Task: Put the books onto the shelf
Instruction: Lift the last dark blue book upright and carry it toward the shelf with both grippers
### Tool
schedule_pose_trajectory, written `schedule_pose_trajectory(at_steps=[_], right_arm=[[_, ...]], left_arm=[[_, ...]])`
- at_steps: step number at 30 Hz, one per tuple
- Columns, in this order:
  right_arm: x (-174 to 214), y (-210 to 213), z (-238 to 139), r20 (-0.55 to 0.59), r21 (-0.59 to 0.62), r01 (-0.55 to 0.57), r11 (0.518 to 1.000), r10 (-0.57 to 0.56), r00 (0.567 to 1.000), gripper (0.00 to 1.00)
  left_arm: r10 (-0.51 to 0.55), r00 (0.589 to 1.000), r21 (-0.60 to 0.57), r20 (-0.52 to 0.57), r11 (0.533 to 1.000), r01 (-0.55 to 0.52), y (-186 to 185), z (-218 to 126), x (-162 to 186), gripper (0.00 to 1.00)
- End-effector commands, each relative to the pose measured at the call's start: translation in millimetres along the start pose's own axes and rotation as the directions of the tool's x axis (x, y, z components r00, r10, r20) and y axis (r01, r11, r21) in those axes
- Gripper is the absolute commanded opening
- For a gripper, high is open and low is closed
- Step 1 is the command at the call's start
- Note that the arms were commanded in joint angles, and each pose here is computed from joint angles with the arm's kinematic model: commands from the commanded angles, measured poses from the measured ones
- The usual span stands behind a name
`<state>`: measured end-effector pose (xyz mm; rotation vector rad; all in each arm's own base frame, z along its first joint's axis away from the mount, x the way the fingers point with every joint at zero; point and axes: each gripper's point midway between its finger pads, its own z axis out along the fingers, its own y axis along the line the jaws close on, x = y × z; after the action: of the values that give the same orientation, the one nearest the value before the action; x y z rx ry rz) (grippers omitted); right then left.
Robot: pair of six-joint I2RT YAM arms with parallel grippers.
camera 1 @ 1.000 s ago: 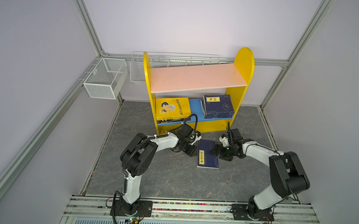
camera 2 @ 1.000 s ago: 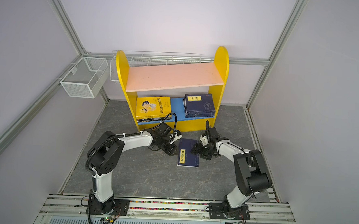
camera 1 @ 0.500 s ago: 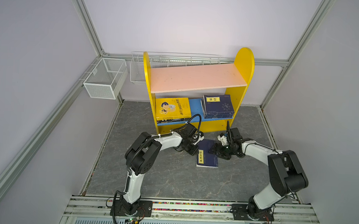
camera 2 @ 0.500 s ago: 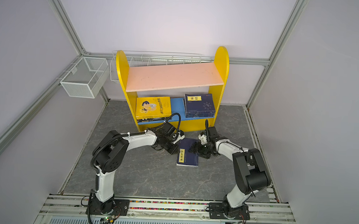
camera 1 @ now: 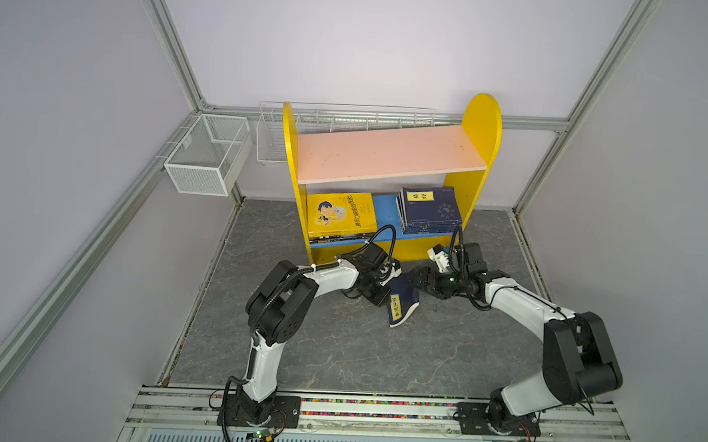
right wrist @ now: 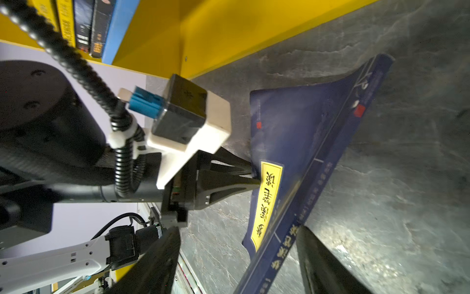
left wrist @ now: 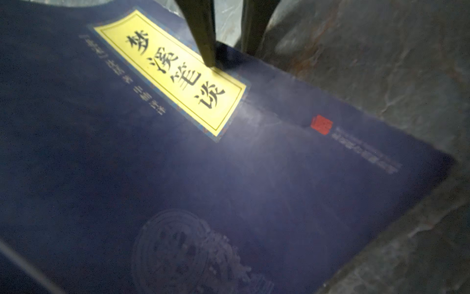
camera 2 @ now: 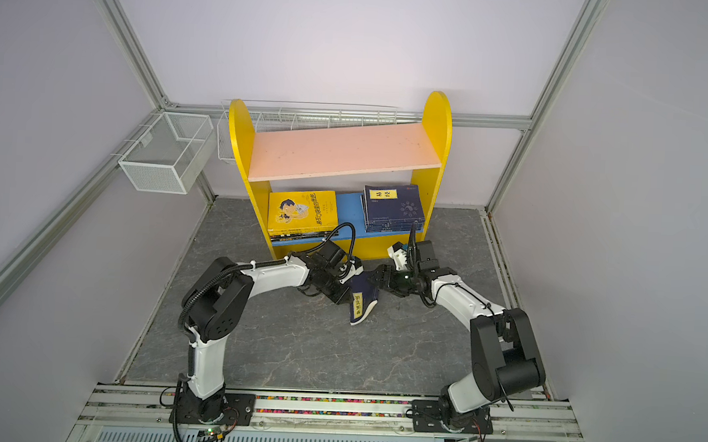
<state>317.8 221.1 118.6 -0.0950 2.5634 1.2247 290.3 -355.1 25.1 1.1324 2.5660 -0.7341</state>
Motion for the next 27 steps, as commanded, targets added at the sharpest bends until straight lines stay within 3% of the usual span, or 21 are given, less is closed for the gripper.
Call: schedule_pose_trajectory(at_steps=[1,8,12,16,19,21,23,27], right_arm=[[10,8,18,-0.062,-0.082,-0.014,0.997,0.009,0.998,0.71],[25,-19,31,-0.121,-0.011,-0.055,0.998,0.054,0.991,0.6],[24,-18,29,-0.11,-0.013,-0.041,0.999,0.039,0.993,0.48],[18,-16,22,-0.078,0.001,-0.01,1.0,0.01,0.997,0.25],[22,-23,16,-0.056,0.017,-0.018,1.0,0.019,0.998,0.09],[18,-16,9,-0.026,-0.011,0.01,1.0,-0.01,1.0,0.07],[16,-1,-1,0.006,-0.053,0.061,0.997,-0.061,0.998,0.07],[13,33,-26,0.093,-0.129,0.172,0.977,-0.161,0.983,0.07]], left_arm=[[0.006,0.986,0.038,-0.169,0.999,0.001,-5,35,54,0.19],[0.014,0.988,0.039,-0.155,0.999,-0.008,-6,33,53,0.18],[0.016,0.988,0.039,-0.152,0.999,-0.01,-7,32,52,0.18],[0.011,0.993,0.031,-0.12,0.999,-0.008,-4,21,43,0.18],[-0.013,0.999,0.027,-0.034,1.0,0.014,1,-3,23,0.22],[-0.035,0.999,0.038,0.041,0.999,0.034,2,-23,8,0.27],[-0.048,0.991,0.061,0.124,0.997,0.041,-2,-45,-8,0.44],[-0.046,0.974,0.119,0.222,0.993,0.02,-19,-74,-26,0.67]])
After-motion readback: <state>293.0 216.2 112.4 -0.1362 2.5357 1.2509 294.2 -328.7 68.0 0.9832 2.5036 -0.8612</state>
